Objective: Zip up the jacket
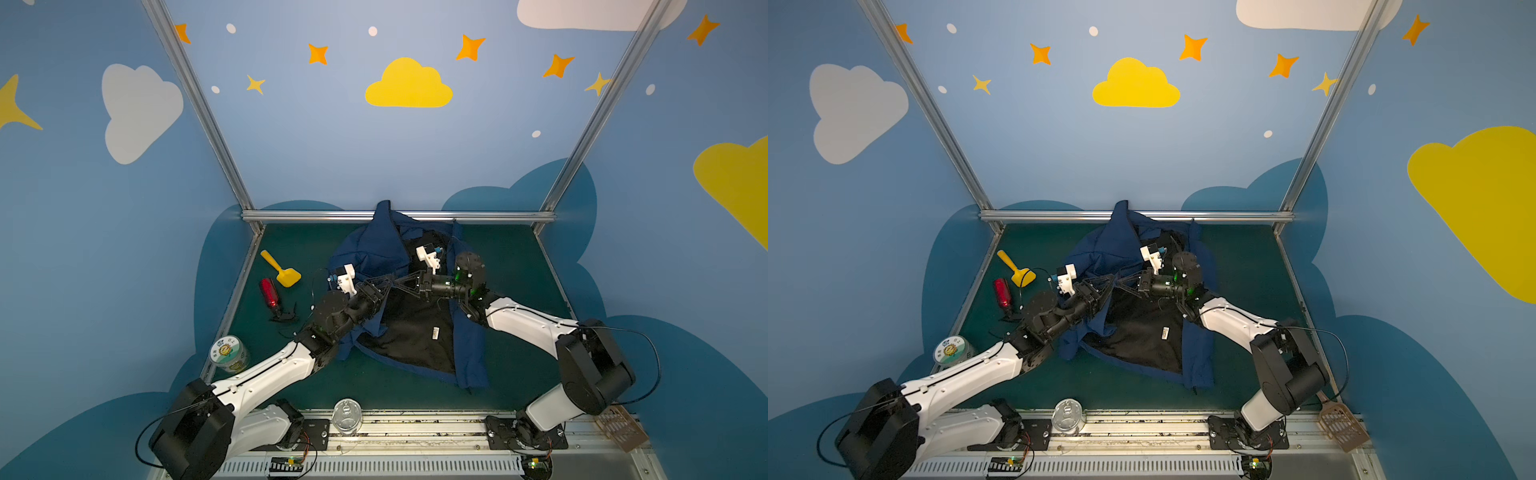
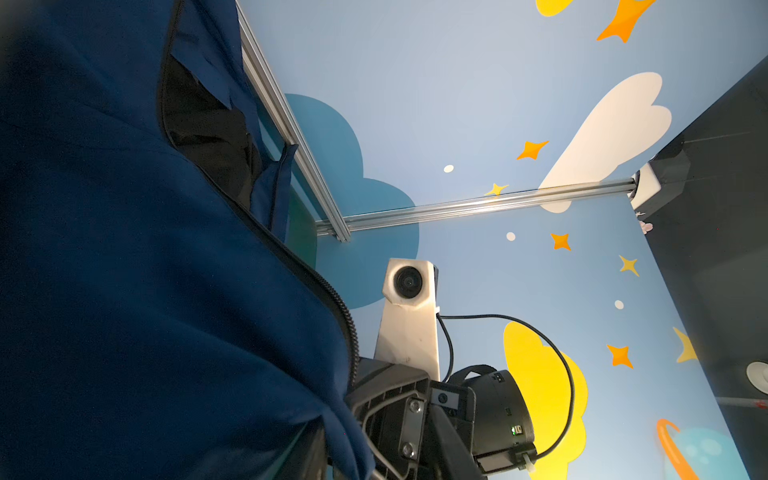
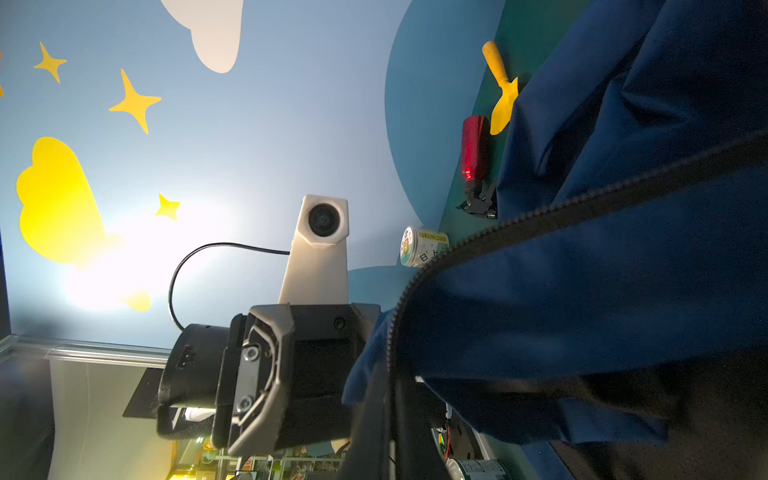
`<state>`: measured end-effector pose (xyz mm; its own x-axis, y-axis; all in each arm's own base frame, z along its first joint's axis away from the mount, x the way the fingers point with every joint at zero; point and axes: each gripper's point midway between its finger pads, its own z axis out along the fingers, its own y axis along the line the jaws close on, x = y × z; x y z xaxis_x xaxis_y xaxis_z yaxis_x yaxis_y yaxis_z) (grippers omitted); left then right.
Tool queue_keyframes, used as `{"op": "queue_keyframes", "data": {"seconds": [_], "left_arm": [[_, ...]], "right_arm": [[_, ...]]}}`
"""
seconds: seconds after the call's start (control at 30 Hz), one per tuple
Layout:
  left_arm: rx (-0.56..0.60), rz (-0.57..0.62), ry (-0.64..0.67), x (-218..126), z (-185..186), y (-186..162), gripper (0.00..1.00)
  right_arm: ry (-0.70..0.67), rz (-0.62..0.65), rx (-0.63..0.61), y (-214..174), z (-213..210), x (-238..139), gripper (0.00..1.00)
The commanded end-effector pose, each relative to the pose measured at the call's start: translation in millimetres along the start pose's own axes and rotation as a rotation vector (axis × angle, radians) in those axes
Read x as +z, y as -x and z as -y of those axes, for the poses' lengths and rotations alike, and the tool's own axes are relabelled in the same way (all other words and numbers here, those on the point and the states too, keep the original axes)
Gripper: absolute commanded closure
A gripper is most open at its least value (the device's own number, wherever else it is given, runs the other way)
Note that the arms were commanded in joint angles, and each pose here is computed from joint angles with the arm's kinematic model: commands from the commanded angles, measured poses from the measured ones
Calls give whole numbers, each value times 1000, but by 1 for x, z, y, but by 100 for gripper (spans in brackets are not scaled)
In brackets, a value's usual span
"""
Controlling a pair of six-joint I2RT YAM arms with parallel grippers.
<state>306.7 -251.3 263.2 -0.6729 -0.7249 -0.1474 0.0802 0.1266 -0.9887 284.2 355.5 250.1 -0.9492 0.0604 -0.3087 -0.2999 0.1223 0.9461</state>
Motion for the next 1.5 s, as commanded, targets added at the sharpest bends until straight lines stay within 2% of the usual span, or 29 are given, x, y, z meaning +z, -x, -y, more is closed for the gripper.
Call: {"op": "queue_keyframes", "data": {"seconds": [0.0, 0.4, 0.5, 0.67, 0.8, 1.27, 1.47], "left_arm": [[20, -11, -68, 2, 22, -1, 61], [22, -19, -72, 2, 23, -3, 62], [20, -17, -72, 1, 23, -2, 69], [20, -9, -67, 0, 21, -1, 85], [16, 2, -62, -2, 18, 0, 88], [8, 23, -44, -6, 12, 4, 89], [-2, 28, -32, -8, 6, 4, 91]], "right_arm": [[26, -51, -18, -8, -8, 9, 100], [50, -62, -19, -3, -13, 15, 100], [50, -63, -17, -4, -13, 15, 100], [46, -63, -13, -5, -11, 15, 100], [43, -61, -10, -5, -10, 13, 99], [51, -38, 3, -2, -10, 6, 76], [102, -11, 4, 6, -19, 1, 60]]}}
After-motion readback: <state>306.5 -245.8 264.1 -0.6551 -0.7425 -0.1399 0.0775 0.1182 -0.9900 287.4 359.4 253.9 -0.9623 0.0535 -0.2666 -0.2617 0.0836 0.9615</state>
